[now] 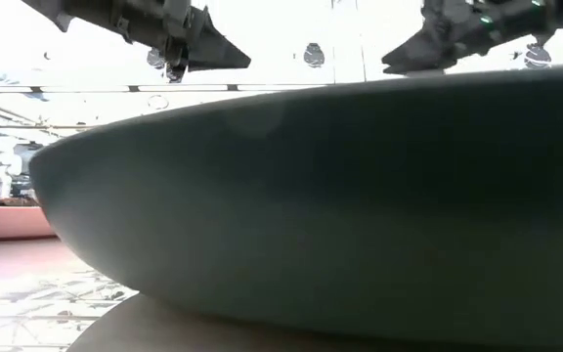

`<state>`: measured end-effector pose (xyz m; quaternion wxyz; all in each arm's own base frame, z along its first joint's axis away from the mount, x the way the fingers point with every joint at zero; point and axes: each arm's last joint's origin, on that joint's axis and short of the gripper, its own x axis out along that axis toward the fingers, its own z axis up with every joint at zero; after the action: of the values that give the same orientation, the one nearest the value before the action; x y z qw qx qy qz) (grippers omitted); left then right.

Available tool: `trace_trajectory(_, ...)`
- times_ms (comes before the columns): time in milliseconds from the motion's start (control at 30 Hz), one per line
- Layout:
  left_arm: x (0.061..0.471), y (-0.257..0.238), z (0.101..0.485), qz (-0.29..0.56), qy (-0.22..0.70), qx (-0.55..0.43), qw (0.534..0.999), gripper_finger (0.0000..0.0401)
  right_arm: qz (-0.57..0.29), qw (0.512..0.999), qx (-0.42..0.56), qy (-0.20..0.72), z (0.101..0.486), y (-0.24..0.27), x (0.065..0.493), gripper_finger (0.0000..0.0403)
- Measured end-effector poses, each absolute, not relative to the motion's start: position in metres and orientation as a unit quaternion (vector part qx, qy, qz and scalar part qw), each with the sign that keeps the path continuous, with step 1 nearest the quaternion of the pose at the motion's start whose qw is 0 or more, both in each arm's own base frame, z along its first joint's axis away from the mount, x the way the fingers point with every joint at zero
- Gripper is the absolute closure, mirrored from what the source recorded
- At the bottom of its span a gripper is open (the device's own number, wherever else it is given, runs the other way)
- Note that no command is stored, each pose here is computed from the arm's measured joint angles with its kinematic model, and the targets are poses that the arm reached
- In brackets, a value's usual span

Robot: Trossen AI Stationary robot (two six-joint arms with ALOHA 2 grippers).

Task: Place and stack plates onto a shelf
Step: Stack the dark green plate onto the dark blue plate on the shelf

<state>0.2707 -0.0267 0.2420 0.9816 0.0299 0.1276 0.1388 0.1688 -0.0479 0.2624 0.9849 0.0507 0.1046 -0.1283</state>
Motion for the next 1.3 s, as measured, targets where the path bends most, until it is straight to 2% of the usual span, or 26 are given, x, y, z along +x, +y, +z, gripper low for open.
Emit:
trace_trajectory(100, 0.267, -0.027, 0.230, 0.130, 0.185, 0.008, 0.974, 0.0320, -0.099, 0.987, 0.068, 0.103, 0.236, -0.034, 0.159, 0.0251)
trace_trajectory(233, 0.262, -0.031, 0.218, 0.060, 0.258, -0.063, 0.962, 0.0320, -0.072, 0.991, 0.071, 0.087, 0.211, -0.023, 0.147, 0.0252)
trace_trajectory(433, 0.260, -0.047, 0.228, -0.009, 0.348, -0.134, 0.928, 0.0320, -0.073, 0.994, 0.058, 0.050, 0.196, -0.020, 0.139, 0.0252)
trace_trajectory(633, 0.258, -0.062, 0.233, -0.088, 0.361, -0.121, 0.921, 0.0320, -0.072, 0.995, 0.049, 0.050, 0.196, -0.020, 0.139, 0.0252)
trace_trajectory(900, 0.251, -0.085, 0.233, -0.146, 0.379, -0.132, 0.904, 0.0320, -0.071, 0.995, 0.046, 0.051, 0.195, -0.020, 0.139, 0.0252)
trace_trajectory(1100, 0.250, -0.104, 0.236, -0.133, 0.533, -0.140, 0.824, 0.0320, -0.070, 0.996, 0.036, 0.052, 0.195, -0.020, 0.139, 0.0252)
trace_trajectory(1200, 0.264, -0.116, 0.241, -0.166, 0.544, -0.119, 0.814, 0.0320, -0.070, 0.996, 0.035, 0.051, 0.196, -0.020, 0.139, 0.0252)
trace_trajectory(1300, 0.269, -0.123, 0.228, -0.197, 0.595, -0.112, 0.771, 0.0320, -0.070, 0.996, 0.035, 0.051, 0.196, -0.020, 0.139, 0.0252)
